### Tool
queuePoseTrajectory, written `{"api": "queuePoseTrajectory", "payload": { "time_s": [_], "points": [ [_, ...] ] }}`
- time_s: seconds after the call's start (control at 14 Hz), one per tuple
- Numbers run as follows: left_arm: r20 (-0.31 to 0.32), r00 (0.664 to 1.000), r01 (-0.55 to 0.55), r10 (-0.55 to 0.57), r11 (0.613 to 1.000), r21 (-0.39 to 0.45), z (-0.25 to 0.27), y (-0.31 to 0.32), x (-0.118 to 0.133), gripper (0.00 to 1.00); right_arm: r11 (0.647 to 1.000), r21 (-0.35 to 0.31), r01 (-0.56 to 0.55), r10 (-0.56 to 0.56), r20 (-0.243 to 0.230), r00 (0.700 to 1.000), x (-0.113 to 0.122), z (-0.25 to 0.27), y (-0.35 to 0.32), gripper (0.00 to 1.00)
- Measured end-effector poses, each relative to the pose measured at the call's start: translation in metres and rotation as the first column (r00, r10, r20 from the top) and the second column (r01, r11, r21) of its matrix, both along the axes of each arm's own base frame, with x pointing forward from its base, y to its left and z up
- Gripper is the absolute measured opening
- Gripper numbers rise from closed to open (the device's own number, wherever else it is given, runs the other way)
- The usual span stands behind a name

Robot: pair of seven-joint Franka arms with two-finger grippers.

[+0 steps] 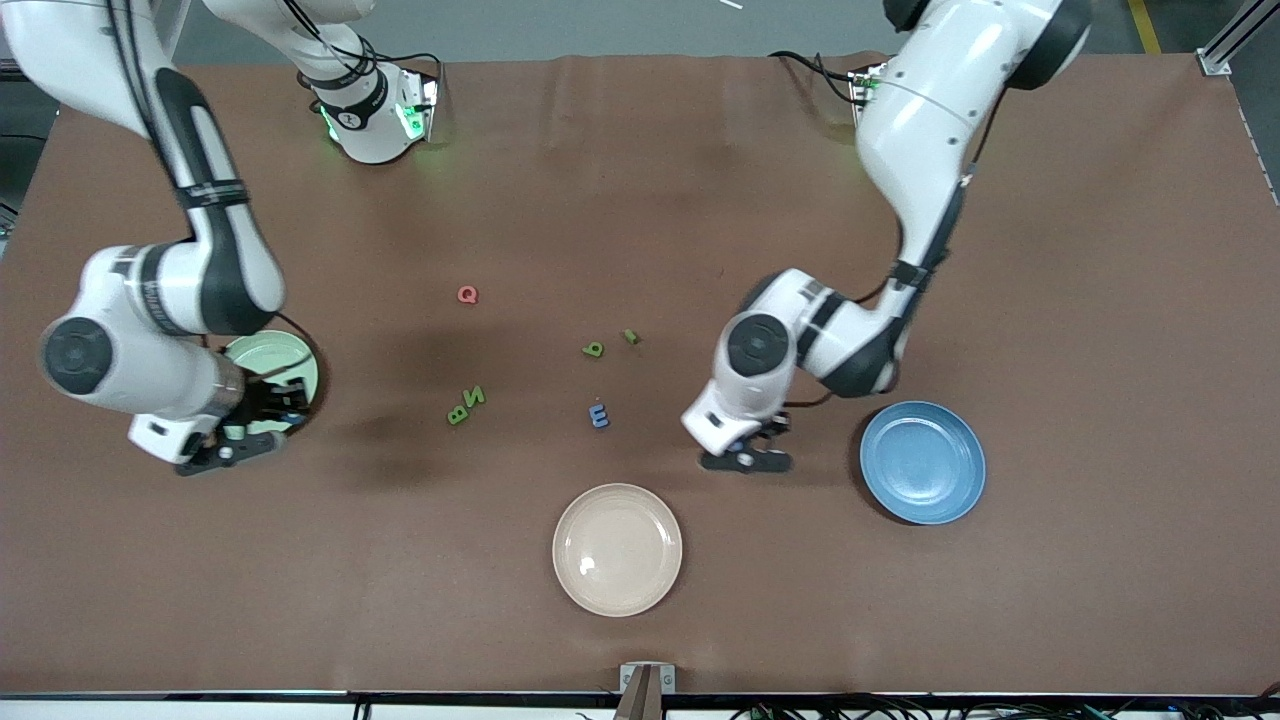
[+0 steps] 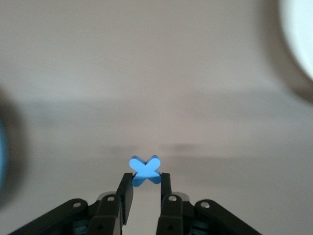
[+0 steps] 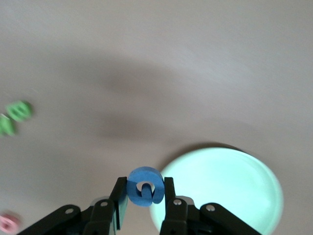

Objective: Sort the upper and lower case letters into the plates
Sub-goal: 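Drop the x on the blue plate while the right gripper drops G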

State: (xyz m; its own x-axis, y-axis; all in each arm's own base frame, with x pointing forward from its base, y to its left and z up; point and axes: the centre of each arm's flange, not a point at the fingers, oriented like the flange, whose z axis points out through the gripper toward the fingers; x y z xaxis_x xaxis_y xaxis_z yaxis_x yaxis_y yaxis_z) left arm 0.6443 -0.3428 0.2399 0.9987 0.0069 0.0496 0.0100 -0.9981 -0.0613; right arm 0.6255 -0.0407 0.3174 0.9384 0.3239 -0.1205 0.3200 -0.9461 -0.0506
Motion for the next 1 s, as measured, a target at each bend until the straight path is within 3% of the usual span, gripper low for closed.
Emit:
{"api": "queuePoseTrajectory", "payload": {
  "time_s": [0.14,0.29,0.5,0.72,1.0],
  "points": [
    [-0.017,0.997,-0.079,0.079,0.997,0.016,0.014,0.059,0.023,0.26,1.0,0.016,-0.012,0.013,-0.023,1.0,-0.013,-0.011,-0.049,0.34],
    [-0.067,0.988,-0.135,0.138,0.989,0.053,0.022,0.106,0.03,0.26,1.0,0.027,-0.01,0.011,-0.031,0.999,-0.026,-0.023,-0.084,0.34],
    [-0.129,0.97,-0.196,0.207,0.976,0.097,0.021,0.159,0.027,0.26,0.999,0.036,-0.031,0.032,-0.011,0.999,-0.042,-0.04,-0.119,0.34],
    [-0.178,0.94,-0.273,0.292,0.954,0.124,0.0,0.223,0.023,0.26,0.999,0.023,-0.041,0.04,0.04,0.998,-0.06,-0.067,-0.129,0.34],
    [-0.215,0.91,-0.332,0.355,0.933,0.137,-0.025,0.272,0.018,0.26,0.999,0.02,-0.047,0.046,0.052,0.998,-0.084,-0.1,-0.121,0.34]
  ]
}}
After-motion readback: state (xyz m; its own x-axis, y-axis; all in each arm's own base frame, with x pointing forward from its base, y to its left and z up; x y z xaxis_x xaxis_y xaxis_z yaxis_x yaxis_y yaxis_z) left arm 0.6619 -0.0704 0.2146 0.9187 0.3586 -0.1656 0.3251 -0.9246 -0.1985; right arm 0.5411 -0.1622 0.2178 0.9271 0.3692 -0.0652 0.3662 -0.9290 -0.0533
